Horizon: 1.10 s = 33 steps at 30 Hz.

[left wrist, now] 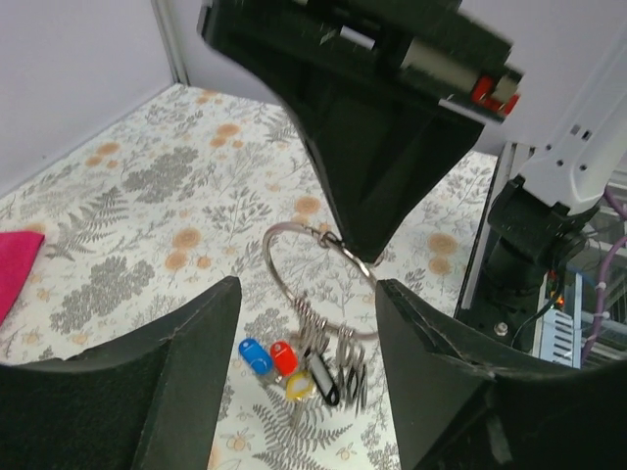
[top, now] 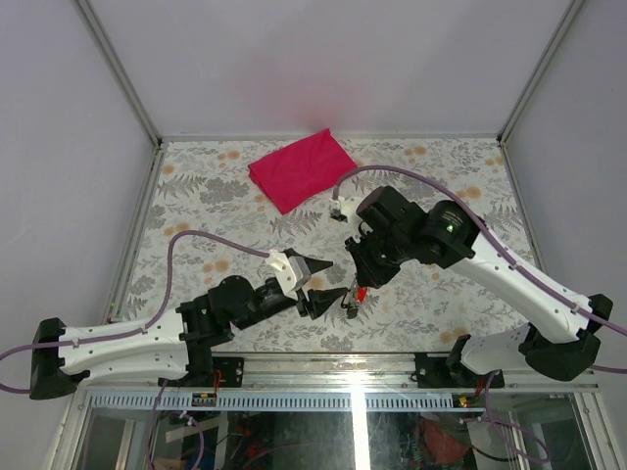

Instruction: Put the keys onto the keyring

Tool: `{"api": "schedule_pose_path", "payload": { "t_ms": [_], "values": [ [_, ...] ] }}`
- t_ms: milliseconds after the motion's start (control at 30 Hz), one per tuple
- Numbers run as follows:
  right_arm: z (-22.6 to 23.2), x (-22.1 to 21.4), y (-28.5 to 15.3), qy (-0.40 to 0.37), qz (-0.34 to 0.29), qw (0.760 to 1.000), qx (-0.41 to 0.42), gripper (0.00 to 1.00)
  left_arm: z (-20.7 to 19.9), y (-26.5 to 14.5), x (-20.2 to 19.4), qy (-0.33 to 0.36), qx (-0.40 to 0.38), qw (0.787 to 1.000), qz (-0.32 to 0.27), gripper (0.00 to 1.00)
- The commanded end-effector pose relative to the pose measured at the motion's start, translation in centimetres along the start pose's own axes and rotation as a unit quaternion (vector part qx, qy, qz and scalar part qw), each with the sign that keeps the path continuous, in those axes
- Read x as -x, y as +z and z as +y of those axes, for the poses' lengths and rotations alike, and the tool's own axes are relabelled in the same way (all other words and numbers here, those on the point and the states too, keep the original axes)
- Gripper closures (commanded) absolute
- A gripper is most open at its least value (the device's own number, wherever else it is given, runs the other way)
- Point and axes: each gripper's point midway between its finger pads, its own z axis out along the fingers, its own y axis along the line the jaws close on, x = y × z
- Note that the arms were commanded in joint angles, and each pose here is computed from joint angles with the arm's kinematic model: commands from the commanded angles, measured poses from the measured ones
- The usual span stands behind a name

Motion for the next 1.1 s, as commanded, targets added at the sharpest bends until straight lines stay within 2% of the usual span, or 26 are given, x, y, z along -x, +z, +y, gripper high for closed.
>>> {"api": "schedule_pose_path", "payload": {
  "t_ms": [0, 467, 667, 900, 1067],
  "values": [
    [0.5, 0.6, -1.3, 0.028, 0.003, 1.000, 0.009, 1.00, -0.5, 0.2, 4.0, 0.000, -0.014, 0.996, -0.087, 0.41],
    [1.2, 1.4, -2.0, 0.046, 0.033, 0.998, 0.011, 1.00, -0.6, 1.2, 1.3, 0.040, -0.012, 0.995, -0.088, 0.41],
    [2.0, 1.5, -2.1, 0.048, 0.042, 0.998, 0.029, 1.00, 0.7, 1.3, 0.5, 0.071, 0.026, 0.993, -0.089, 0.41],
    [3.0, 1.6, -2.3, 0.049, 0.053, 0.996, 0.055, 1.00, 2.5, 1.4, 0.8, 0.099, 0.083, 0.984, -0.119, 0.41],
    [3.4, 1.4, -2.3, 0.050, 0.060, 0.995, 0.067, 1.00, 2.8, 1.4, 1.7, 0.111, 0.094, 0.979, -0.146, 0.41]
  ]
}}
